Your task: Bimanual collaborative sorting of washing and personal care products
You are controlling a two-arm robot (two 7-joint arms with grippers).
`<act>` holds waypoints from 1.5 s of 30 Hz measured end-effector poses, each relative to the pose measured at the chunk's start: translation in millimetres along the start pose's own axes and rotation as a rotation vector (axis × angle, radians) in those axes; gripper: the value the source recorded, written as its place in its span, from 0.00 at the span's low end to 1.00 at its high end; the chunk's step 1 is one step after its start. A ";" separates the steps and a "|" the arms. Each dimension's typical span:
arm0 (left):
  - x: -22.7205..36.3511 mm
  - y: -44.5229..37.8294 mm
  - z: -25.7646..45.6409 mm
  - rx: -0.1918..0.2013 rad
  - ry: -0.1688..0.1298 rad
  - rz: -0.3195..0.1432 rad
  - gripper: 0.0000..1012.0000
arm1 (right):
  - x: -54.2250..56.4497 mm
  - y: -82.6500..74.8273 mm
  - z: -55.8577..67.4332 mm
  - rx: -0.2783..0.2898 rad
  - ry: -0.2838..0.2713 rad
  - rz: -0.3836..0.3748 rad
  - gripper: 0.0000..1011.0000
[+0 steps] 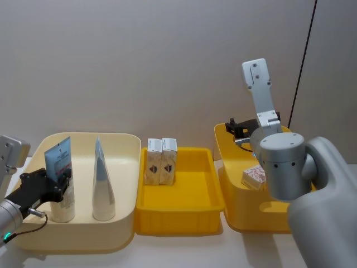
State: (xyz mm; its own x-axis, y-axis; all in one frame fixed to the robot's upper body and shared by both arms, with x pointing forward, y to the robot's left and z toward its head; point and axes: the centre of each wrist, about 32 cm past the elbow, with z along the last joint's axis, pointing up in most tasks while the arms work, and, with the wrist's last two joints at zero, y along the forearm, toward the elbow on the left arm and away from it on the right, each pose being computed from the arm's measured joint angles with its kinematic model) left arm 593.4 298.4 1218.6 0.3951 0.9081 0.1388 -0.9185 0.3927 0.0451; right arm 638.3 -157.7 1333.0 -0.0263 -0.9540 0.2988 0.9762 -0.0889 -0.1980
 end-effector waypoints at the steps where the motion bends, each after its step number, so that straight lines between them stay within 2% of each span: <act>1: 0.0 0.0 0.0 0.000 0.000 0.000 0.27 | 0.0 0.0 0.0 0.000 0.000 0.000 0.99; 26: 0.0 0.0 0.0 0.000 0.000 0.000 0.27 | 0.0 0.0 0.0 0.000 0.000 0.000 0.99; 31: 0.2 0.2 1.8 -0.005 -0.003 0.001 0.27 | 0.0 0.0 0.0 0.000 0.000 0.000 0.99; 37: 1.3 1.0 11.7 -0.042 -0.018 0.004 0.27 | 0.0 0.0 0.0 0.000 0.000 0.000 0.99; 38: 1.8 1.3 16.3 -0.057 -0.026 0.005 0.27 | 0.0 0.0 0.0 0.000 0.000 0.000 0.99; 40: 2.1 1.6 20.9 -0.072 -0.035 0.005 0.27 | 0.0 0.0 0.0 0.000 0.000 0.000 0.99; 41: 2.5 2.1 25.9 -0.087 -0.044 0.006 0.27 | 0.0 0.0 0.0 0.000 0.000 0.000 0.99; 45: 2.9 3.2 35.6 -0.118 -0.063 0.005 0.27 | 0.0 0.0 0.0 0.000 0.000 0.000 0.99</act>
State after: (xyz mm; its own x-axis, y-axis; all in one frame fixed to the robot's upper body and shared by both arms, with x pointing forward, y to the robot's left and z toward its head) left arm 591.1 297.2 1254.3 0.3850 0.9008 0.2007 -0.9112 0.4056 -0.0725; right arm 638.3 -157.7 1333.0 -0.0263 -0.9540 0.2988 0.9762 -0.0889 -0.1979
